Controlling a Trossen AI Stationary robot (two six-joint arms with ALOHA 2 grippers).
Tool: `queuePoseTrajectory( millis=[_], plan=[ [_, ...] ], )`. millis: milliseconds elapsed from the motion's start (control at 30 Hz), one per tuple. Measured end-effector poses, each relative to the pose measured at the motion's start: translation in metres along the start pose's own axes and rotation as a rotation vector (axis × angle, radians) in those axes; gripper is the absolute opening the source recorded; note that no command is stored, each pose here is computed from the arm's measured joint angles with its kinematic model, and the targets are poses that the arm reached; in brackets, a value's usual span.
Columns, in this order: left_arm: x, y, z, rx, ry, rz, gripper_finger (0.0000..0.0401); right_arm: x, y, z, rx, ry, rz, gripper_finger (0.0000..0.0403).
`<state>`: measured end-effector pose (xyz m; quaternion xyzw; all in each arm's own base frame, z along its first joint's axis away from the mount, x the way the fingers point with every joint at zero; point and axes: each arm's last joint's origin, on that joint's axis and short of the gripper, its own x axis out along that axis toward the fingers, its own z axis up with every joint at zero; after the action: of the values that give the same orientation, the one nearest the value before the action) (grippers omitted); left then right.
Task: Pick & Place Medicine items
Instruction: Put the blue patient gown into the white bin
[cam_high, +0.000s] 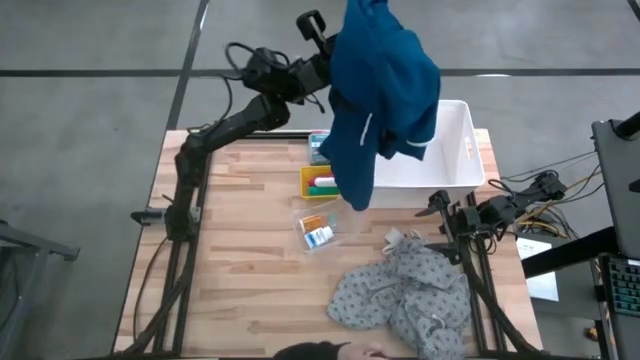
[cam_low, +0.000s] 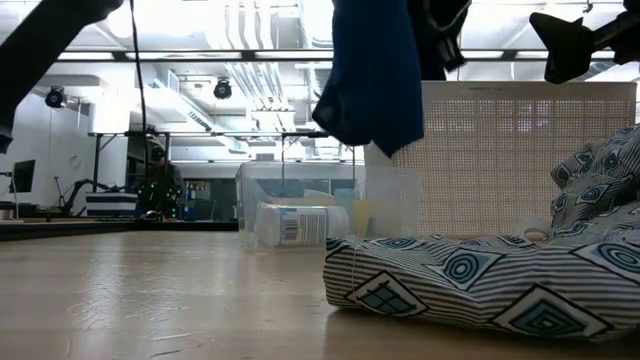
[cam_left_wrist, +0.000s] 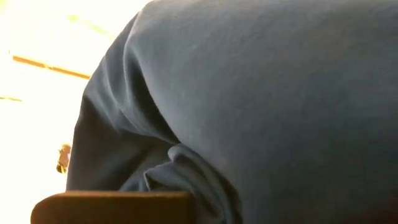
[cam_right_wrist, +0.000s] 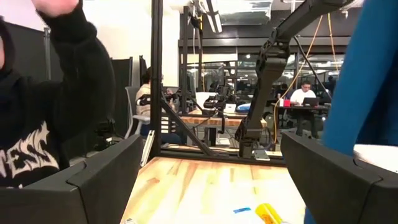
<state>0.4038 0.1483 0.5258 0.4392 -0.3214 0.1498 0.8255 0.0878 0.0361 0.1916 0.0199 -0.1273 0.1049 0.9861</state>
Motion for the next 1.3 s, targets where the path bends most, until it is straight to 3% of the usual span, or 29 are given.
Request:
queuePoseTrajectory(
  millis=[333,667,900,1300],
  plan=[
    [-0.005,-0.016,-0.042,-0.117,0.088,-0.033,0.0053,0.0,0.0,-0.001,-0.003,0.014,0.007,0.038],
    [-0.018,-0.06,-0.109,-0.195,0.247,-0.111,0.0053,0.0,0.0,-0.002,-0.005,0.02,0.008,0.038],
    [-0.036,-0.091,-0.158,-0.333,0.386,-0.137,0.0053,0.0,0.0,-0.002,-0.005,0.02,0.009,0.038],
    [-0.058,-0.116,-0.182,-0.475,0.709,-0.321,0.0054,0.0,0.0,-0.002,-0.005,0.019,0.01,0.038]
  ],
)
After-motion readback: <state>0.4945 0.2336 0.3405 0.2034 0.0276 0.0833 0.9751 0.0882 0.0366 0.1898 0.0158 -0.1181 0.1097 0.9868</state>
